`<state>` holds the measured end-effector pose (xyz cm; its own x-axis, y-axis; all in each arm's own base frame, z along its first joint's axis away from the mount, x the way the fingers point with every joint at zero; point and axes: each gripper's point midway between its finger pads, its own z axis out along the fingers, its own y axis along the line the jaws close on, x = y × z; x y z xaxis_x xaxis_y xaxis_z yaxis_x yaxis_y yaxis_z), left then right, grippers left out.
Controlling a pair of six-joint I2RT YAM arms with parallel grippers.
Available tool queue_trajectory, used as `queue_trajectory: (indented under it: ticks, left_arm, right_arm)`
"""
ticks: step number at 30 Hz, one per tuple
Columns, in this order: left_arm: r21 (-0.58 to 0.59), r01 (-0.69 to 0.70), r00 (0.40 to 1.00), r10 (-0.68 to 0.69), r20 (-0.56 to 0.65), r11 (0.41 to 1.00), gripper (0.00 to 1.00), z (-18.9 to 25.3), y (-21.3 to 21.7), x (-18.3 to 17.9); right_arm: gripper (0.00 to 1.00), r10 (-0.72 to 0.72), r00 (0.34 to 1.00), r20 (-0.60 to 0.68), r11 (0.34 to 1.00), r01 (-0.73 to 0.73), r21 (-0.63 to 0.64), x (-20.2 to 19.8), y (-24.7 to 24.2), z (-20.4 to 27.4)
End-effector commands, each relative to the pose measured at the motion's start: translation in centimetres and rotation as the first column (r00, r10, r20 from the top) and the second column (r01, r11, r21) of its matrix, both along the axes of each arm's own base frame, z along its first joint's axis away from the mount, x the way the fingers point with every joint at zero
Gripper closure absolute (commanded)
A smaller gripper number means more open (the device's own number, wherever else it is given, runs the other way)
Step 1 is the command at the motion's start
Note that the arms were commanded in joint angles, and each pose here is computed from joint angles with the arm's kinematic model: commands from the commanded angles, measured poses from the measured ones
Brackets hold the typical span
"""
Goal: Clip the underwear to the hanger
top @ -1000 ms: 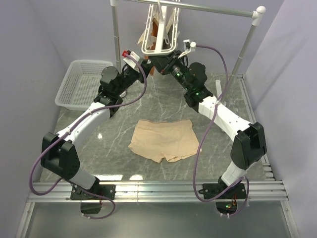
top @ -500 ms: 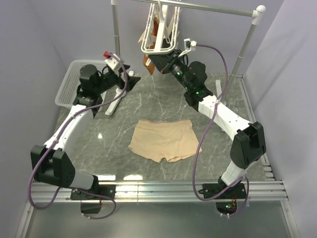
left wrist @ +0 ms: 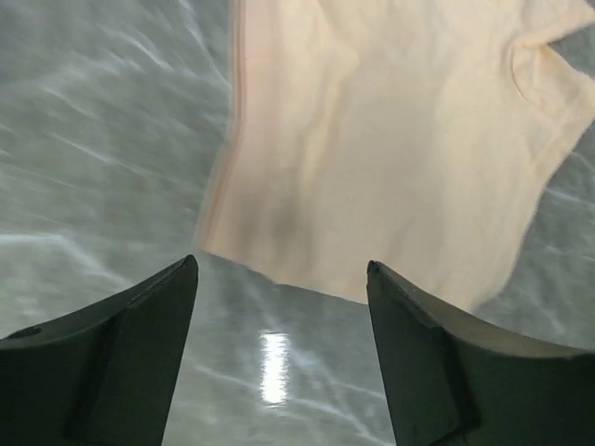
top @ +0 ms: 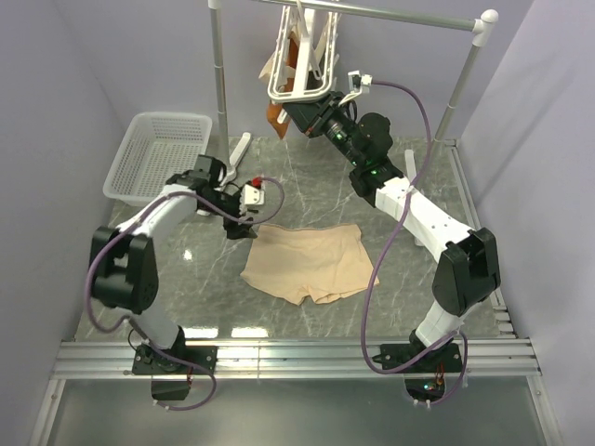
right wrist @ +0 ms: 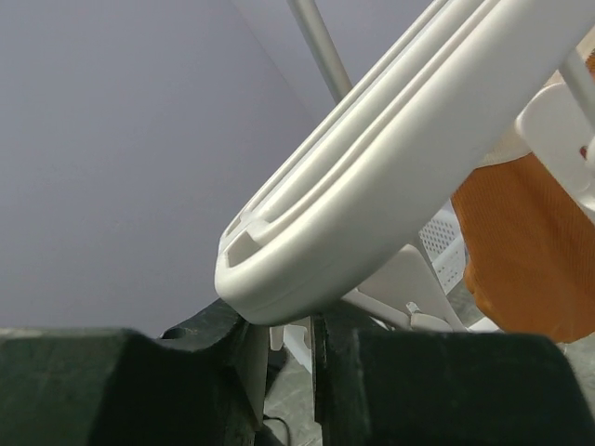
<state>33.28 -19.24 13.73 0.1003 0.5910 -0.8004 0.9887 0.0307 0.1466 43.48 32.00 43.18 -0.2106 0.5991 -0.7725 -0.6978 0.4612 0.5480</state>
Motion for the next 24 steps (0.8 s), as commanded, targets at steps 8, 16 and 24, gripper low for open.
queue_trajectory:
  ticks: [8,16,24]
  left_arm:
    - [0.158,-0.554,0.757,0.574,-0.313,0.817,0.19,-1.7,-3.6,0.6]
    - [0.4,-0.854,0.145,0.891,-0.43,0.332,0.03,-6.1,-2.5,1.1]
    - [0.44,-0.873,0.036,0.927,-0.374,0.211,0.03,-8.3,-2.9,1.3]
  right_arm:
    - [1.0,-0.071,0.996,0.054,0.997,0.07,0.03,0.2,-2.7,3.5]
    - [1.0,-0.073,0.997,0.034,0.997,0.072,0.027,0.2,-3.0,3.2]
    - [1.0,-0.06,0.998,0.021,0.998,0.059,0.024,-0.4,-3.0,2.7]
